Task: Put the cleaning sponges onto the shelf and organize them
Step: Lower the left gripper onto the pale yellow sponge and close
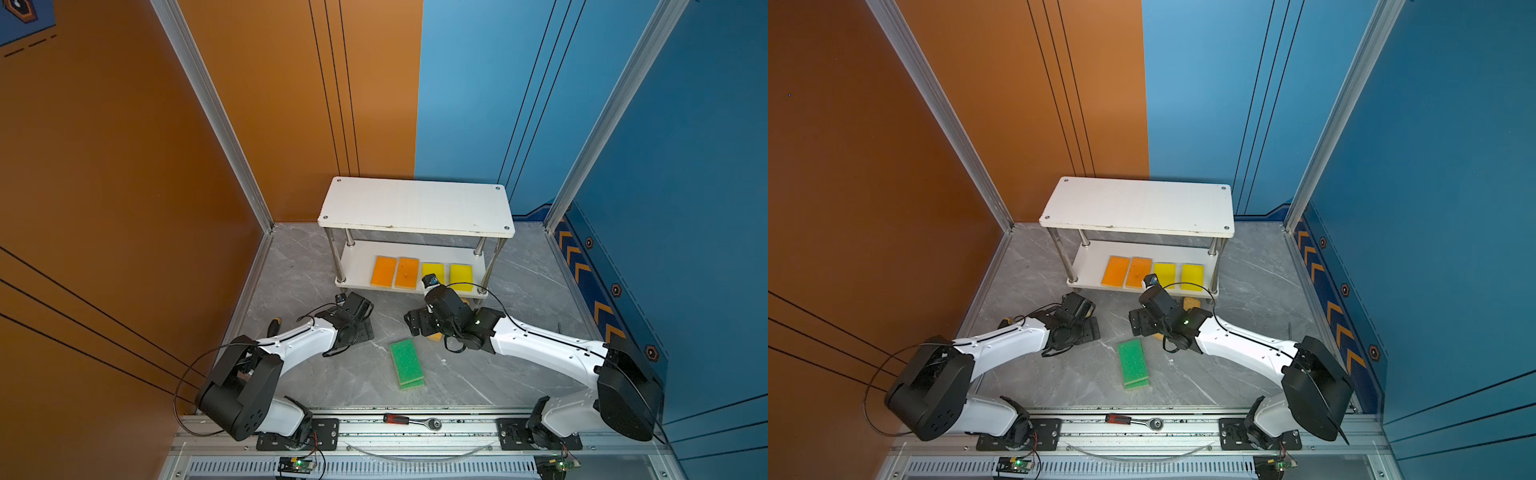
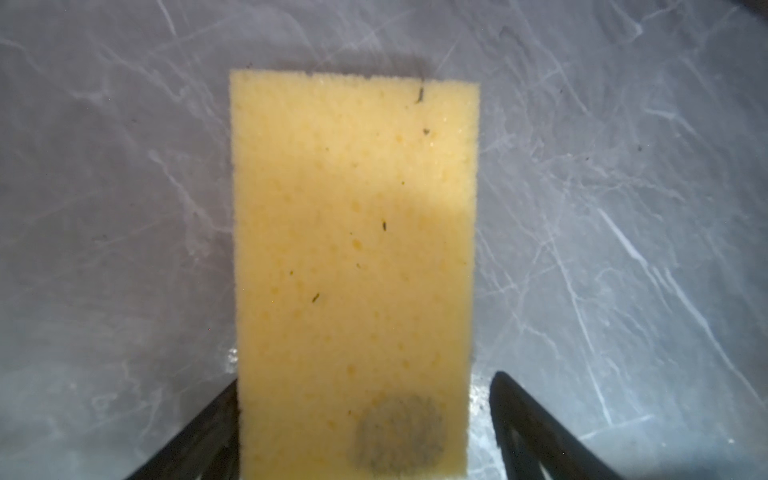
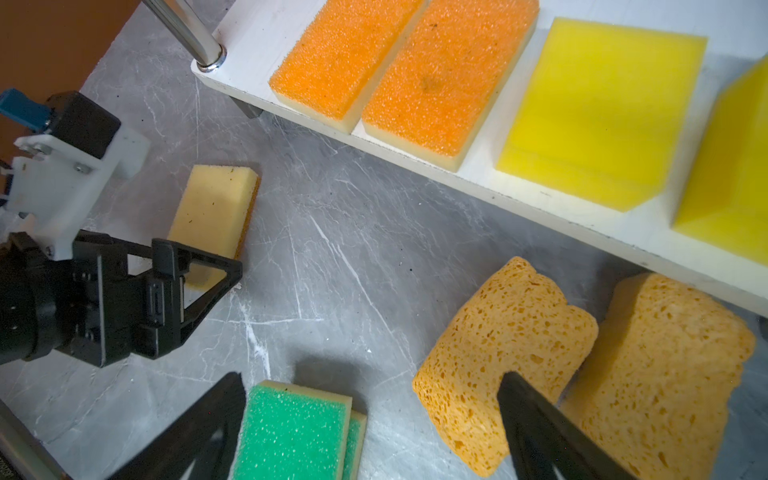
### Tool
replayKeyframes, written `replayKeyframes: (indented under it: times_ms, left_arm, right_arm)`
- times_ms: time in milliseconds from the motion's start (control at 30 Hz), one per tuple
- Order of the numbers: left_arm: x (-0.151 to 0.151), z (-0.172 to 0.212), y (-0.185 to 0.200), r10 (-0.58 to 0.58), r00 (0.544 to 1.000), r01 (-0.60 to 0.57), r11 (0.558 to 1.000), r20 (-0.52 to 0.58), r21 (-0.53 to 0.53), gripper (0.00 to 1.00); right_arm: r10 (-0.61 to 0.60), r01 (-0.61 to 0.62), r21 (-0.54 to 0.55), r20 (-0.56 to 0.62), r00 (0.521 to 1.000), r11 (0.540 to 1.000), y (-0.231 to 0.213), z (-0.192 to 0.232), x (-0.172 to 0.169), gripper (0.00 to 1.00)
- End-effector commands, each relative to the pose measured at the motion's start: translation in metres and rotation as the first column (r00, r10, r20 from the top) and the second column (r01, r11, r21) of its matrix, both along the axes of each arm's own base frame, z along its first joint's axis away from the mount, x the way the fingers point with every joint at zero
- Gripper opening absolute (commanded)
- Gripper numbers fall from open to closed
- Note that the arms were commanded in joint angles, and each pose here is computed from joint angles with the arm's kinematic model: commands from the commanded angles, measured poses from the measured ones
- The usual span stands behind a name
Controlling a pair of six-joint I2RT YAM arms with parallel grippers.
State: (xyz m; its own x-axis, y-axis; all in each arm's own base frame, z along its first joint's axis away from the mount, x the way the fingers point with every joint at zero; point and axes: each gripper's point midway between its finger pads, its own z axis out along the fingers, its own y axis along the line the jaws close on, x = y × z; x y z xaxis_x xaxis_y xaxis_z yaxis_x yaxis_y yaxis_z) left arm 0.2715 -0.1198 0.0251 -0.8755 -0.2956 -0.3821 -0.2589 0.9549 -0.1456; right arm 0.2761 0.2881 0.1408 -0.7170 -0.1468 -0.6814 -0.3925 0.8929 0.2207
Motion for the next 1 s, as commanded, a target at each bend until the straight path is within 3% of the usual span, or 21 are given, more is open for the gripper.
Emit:
replayKeyframes:
  times_ms: [0, 300, 600, 667, 800, 967]
  left_arm:
    - [-0.005, -0.006, -0.005, -0.016, 0.999, 0.016, 1.000, -0.037, -0.011, 0.80]
    - [-0.004, 0.006, -0.012, -0.043, 0.999, 0.042, 0.998, -0.023, -0.044, 0.68]
    - [0.000, 0.049, -0.048, -0.131, 0.991, 0.133, 0.949, 0.026, -0.285, 0.68]
    - [0.000, 0.062, -0.065, -0.158, 0.986, 0.162, 0.889, 0.045, -0.428, 0.69]
    - [0.004, 0.088, -0.089, -0.138, 0.984, 0.177, 0.728, 0.112, -0.663, 0.68]
    - [0.000, 0.109, -0.087, -0.083, 0.985, 0.167, 0.656, 0.150, -0.736, 0.68]
  right_arm:
    - [-0.019, 0.019, 0.005, 0.043, 0.999, 1.000, -0.009, 0.009, 0.004, 0.94]
    - [-0.021, 0.020, 0.008, 0.038, 0.999, 1.000, -0.009, 0.007, 0.005, 0.94]
    - [-0.025, 0.025, 0.004, 0.034, 0.999, 1.000, -0.010, 0.005, 0.006, 0.94]
    - [-0.025, 0.025, 0.004, 0.032, 0.999, 1.000, -0.010, 0.004, 0.006, 0.94]
    - [-0.027, 0.027, 0.003, 0.032, 0.999, 1.000, -0.011, 0.004, 0.007, 0.94]
    - [-0.030, 0.030, 0.003, 0.031, 0.999, 1.000, -0.012, 0.003, 0.006, 0.94]
